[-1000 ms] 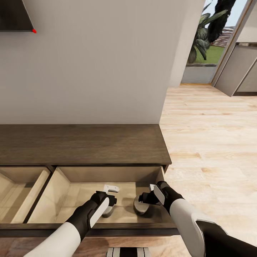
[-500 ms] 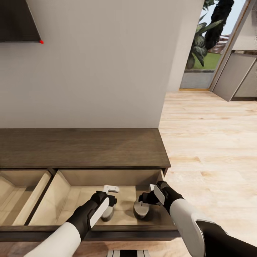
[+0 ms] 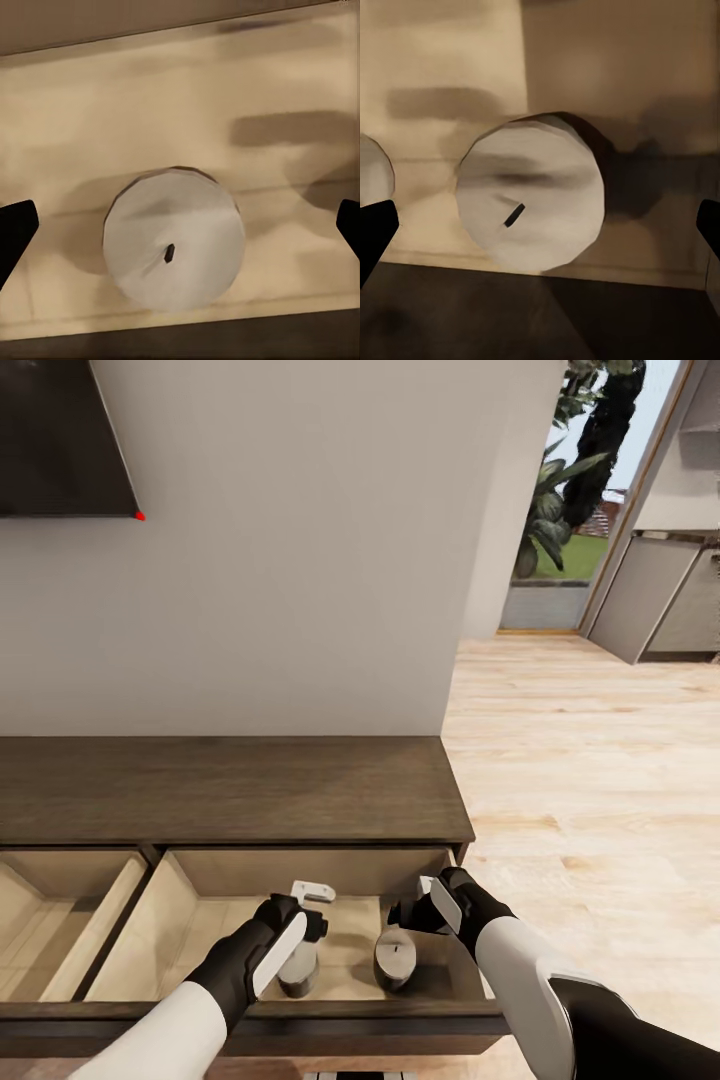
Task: Place each of the two pumpkins and all three candles from the living room inside a cabinet in the living room (use any cabinet), then make sure every cabinet is closed, and position the cauldron so it is next to a table in the living room.
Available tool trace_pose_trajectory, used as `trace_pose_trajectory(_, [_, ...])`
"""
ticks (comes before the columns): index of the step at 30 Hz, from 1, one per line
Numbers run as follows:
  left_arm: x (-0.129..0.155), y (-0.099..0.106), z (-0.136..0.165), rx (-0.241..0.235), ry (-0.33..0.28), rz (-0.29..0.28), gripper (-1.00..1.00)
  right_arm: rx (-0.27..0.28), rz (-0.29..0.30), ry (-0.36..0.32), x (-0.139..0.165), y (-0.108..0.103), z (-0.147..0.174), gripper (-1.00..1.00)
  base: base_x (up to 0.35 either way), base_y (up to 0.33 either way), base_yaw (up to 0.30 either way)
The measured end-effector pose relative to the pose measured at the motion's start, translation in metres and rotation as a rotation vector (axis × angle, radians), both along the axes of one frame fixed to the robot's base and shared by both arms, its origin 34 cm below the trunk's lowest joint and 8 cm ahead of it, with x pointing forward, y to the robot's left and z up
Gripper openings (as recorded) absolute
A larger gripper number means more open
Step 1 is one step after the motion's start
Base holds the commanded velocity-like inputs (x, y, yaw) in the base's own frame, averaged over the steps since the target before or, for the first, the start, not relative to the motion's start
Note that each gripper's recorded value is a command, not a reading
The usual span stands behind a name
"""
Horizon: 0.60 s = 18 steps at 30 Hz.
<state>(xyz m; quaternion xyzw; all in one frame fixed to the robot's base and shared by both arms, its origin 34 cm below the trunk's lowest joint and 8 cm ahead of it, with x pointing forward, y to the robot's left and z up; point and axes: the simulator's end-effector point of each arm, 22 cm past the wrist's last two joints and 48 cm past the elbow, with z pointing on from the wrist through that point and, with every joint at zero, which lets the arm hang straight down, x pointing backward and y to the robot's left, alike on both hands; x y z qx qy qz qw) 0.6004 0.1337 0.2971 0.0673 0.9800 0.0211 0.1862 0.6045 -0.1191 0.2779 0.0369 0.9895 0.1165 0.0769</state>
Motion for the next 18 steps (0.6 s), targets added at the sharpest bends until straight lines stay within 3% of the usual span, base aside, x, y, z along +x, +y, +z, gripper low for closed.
trace_pose_trajectory(8, [-0.0029, 0.0, 0.0004, 0.002, 0.02, -0.002, 1.0, 0.002, 0.0, 0.0, -0.0002, 0.0004, -0.0001, 1.0, -0.004, 0.0, 0.0])
trace_pose_trajectory(18, [-0.0022, 0.0005, 0.001, 0.005, 0.018, -0.003, 1.0, 0.002, 0.0, 0.0, 0.0, 0.0005, 0.0, 1.0, -0.101, 0.0, 0.0])
